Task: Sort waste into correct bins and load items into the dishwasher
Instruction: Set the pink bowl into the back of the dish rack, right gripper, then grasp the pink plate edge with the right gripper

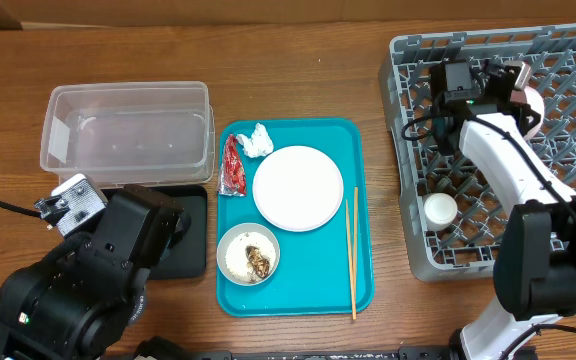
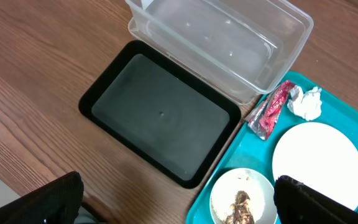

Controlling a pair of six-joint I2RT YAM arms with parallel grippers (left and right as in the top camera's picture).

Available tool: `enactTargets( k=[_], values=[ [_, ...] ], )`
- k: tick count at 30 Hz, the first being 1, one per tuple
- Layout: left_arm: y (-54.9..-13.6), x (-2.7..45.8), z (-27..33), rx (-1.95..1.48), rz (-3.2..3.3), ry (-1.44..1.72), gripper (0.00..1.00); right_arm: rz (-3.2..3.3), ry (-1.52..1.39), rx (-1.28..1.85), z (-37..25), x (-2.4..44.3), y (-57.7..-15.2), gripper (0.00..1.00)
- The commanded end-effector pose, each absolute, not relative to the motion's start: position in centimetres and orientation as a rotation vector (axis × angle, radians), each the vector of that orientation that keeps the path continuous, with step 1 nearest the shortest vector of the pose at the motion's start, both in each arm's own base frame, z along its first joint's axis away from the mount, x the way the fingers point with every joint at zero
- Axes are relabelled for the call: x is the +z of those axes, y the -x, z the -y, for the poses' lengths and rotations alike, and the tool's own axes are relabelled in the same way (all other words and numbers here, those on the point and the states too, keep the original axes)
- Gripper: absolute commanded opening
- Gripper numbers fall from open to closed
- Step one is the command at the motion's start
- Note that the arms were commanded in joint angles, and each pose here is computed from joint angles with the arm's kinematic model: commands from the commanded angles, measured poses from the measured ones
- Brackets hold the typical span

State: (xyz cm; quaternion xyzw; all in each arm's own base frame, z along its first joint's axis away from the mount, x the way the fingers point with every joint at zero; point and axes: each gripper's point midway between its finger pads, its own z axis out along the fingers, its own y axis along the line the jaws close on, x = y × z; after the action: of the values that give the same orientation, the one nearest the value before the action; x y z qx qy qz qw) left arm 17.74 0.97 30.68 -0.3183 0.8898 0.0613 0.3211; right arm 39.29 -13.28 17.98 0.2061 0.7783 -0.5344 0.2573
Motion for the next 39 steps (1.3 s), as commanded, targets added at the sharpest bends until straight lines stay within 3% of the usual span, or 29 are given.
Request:
enactTargets(
  k=[1, 11, 26, 27, 30, 34, 39],
  values=[
    [-17.8, 30.9, -1.0, 0.142, -2.316, 0.877, 1.0, -2.092, -0.582, -1.481, 14.0, 18.1, -38.9, 0.04],
    [-17.8, 30.9, -1.0, 0.142, -2.316, 0.877, 0.99, -2.114, -0.614, -1.462, 14.9, 17.6, -38.7, 0.04],
    [-17.8, 30.9, -1.0, 0.142, -2.316, 0.877, 1.0, -2.203, -0.421, -1.474, 10.7, 14.4, -39.7, 0.04],
    [-17.8, 30.9, -1.0, 0.142, -2.316, 0.877, 1.0, -2.194, -0.419, -1.475, 10.5, 14.6, -39.7, 0.07],
    [-17.8, 30.9, -1.0, 0.142, -2.316, 0.877, 1.0, -2.193, -0.397, -1.474, 9.9, 14.9, -39.7, 0.35],
    [-17.8, 30.9, -1.0, 0.142, -2.316, 0.877, 1.0, -2.174, -0.372, -1.439, 8.5, 15.9, -39.9, 0.58],
    [-17.8, 30.9, -1.0, 0.142, -2.316, 0.877, 1.0, -2.138, -0.32, -1.341, 5.1, 18.1, -40.0, 0.63]
  ],
)
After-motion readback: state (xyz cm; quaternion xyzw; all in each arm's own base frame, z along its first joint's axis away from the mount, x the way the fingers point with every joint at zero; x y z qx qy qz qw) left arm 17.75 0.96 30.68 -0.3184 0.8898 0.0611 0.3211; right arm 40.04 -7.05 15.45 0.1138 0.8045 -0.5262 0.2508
